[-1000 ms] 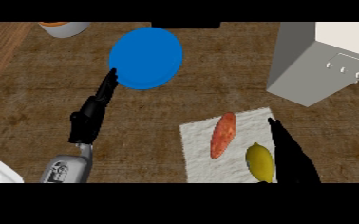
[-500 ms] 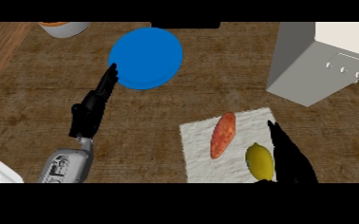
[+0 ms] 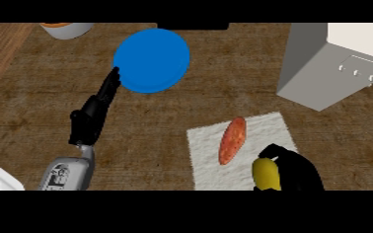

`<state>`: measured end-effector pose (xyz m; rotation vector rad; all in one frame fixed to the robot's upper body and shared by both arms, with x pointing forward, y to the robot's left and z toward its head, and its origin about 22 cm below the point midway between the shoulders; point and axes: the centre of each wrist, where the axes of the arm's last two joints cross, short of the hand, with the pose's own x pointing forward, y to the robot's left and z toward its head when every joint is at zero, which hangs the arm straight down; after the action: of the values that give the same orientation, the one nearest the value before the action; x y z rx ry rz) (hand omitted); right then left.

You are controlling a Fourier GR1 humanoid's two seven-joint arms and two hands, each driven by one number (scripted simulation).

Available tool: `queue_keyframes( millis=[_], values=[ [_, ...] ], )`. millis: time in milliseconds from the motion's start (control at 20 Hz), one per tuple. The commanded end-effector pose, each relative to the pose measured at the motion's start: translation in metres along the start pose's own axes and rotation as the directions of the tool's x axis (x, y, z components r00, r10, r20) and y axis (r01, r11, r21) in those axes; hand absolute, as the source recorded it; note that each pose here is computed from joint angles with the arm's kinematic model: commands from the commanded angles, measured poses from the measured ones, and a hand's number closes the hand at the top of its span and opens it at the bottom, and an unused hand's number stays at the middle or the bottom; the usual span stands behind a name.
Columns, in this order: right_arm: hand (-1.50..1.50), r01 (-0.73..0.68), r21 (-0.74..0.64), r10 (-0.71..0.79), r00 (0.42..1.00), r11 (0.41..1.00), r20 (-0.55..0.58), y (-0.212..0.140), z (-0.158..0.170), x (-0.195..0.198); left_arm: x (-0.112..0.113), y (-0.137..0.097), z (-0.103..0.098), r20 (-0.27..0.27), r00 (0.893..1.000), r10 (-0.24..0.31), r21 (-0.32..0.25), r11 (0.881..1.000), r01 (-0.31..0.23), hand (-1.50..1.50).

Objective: Pick the lemon from the placemat and place it in the tiered shelf

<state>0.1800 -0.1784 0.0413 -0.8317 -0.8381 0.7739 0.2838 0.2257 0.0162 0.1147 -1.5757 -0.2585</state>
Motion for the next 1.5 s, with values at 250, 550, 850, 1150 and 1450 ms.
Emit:
queue_keyframes(
  millis=[250,550,850,1150,1450],
  values=[
    [1.50,-0.163,0.050,0.132,0.917,0.985,0.377,-0.020,0.011,-0.025,-0.006,-0.002,-0.005,-0.007,1.000,0.009,0.004,1.000,-0.009,0.00],
    [1.50,-0.436,0.090,0.186,0.549,0.895,0.815,-0.034,0.035,-0.025,-0.003,-0.010,-0.005,0.002,1.000,0.011,-0.031,0.999,-0.011,0.00],
    [1.50,-0.314,0.226,-0.109,0.350,0.922,0.930,-0.069,0.034,-0.045,-0.002,-0.004,-0.004,-0.002,1.000,0.027,0.007,1.000,-0.027,0.00],
    [1.50,-0.183,0.265,-0.224,0.218,0.947,0.950,-0.119,0.017,-0.071,-0.007,0.004,0.000,-0.006,1.000,0.020,0.042,0.999,-0.019,0.00],
    [1.50,-0.034,0.191,-0.181,0.204,0.981,0.962,-0.207,-0.016,-0.117,-0.009,0.005,0.006,-0.021,1.000,0.006,0.050,0.999,-0.005,0.00]
  ],
)
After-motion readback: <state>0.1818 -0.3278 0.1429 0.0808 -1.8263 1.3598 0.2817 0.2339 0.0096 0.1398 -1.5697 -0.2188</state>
